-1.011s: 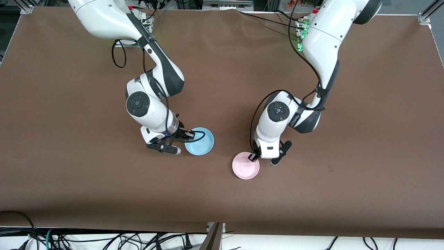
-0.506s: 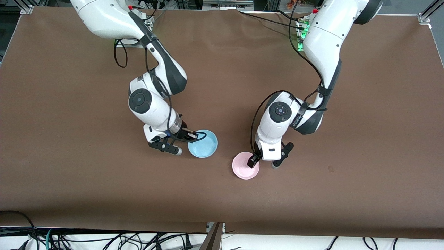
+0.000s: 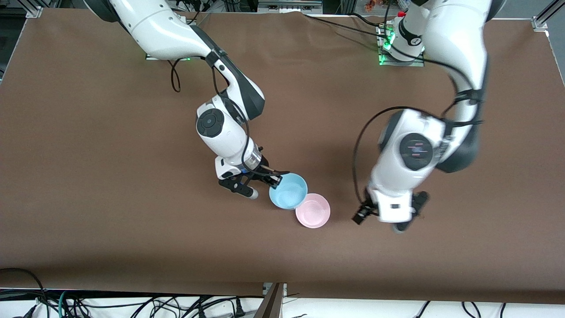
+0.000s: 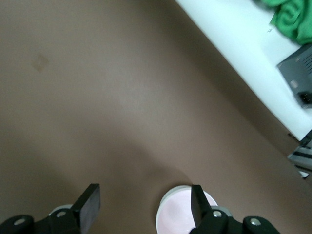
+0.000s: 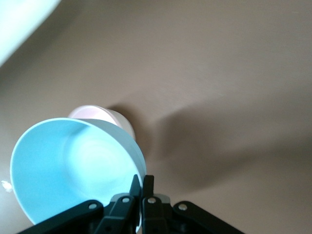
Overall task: Stack pink and blue bowls on white bowl
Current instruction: 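Release the pink bowl with the left gripper while the right gripper brings the blue bowl, then lower the blue bowl onto the pink bowl and open the right gripper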
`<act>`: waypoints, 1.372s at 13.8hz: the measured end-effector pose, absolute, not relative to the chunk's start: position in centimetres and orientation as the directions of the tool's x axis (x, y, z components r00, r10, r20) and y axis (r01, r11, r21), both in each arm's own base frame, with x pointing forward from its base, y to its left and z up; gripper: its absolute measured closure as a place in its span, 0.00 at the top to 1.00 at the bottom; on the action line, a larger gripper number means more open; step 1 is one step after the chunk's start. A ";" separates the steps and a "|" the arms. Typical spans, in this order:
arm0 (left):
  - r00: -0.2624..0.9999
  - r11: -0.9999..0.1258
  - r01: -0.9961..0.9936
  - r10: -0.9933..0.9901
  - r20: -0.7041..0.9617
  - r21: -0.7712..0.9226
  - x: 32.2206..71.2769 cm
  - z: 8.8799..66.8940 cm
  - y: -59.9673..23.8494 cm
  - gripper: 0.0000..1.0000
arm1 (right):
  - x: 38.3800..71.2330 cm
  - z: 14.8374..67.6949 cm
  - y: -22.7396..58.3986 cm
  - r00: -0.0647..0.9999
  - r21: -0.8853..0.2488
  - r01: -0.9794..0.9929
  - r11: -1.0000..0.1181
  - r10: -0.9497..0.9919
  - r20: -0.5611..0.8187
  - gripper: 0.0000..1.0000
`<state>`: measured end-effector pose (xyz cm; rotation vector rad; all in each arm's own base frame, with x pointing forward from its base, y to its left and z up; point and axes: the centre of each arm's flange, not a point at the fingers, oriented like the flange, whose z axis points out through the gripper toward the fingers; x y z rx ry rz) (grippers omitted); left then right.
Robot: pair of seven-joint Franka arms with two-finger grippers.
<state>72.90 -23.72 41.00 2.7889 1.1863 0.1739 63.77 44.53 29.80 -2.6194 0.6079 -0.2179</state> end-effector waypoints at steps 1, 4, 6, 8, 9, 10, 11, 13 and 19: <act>0.714 -0.712 0.686 0.698 0.048 0.149 73.2 43.4 -20.7 0.84 | 63.9 29.4 45.0 0.885 -0.479 -0.376 -0.794 -0.460 0.068 0.03; 0.811 -0.804 0.577 0.585 0.018 0.143 72.6 49.9 -10.1 0.84 | 63.6 27.7 47.0 0.878 -0.537 -0.351 -0.767 -0.469 0.097 0.03; 0.876 -0.869 0.479 0.483 0.005 0.122 71.2 52.8 -4.4 0.85 | 63.2 26.5 48.3 0.874 -0.567 -0.335 -0.753 -0.472 0.111 0.03; 0.927 -0.922 0.376 0.375 -0.026 0.099 69.6 54.1 -0.7 0.85 | 63.1 25.3 48.8 0.871 -0.584 -0.326 -0.744 -0.477 0.120 0.03; 0.946 -0.942 0.324 0.322 -0.040 0.092 68.6 54.4 0.6 0.84 | 63.1 24.9 49.0 0.870 -0.588 -0.325 -0.741 -0.478 0.122 0.03; 0.959 -0.955 0.284 0.280 -0.052 0.088 67.6 54.5 1.3 0.84 | 63.1 24.7 49.1 0.869 -0.591 -0.323 -0.739 -0.478 0.123 0.03; 0.966 -0.963 0.258 0.253 -0.061 0.084 66.3 54.8 1.6 0.84 | 63.2 24.4 49.2 0.869 -0.594 -0.322 -0.737 -0.480 0.124 0.03; 0.972 -0.968 0.236 0.233 -0.043 0.081 63.6 57.3 1.4 0.85 | 63.3 23.9 49.2 0.865 -0.603 -0.320 -0.731 -0.485 0.129 0.03; 0.982 -0.983 0.180 0.178 0.059 -0.030 55.9 64.3 -0.4 0.86 | 63.2 22.0 49.2 0.865 -0.598 -0.326 -0.732 -0.487 0.124 0.03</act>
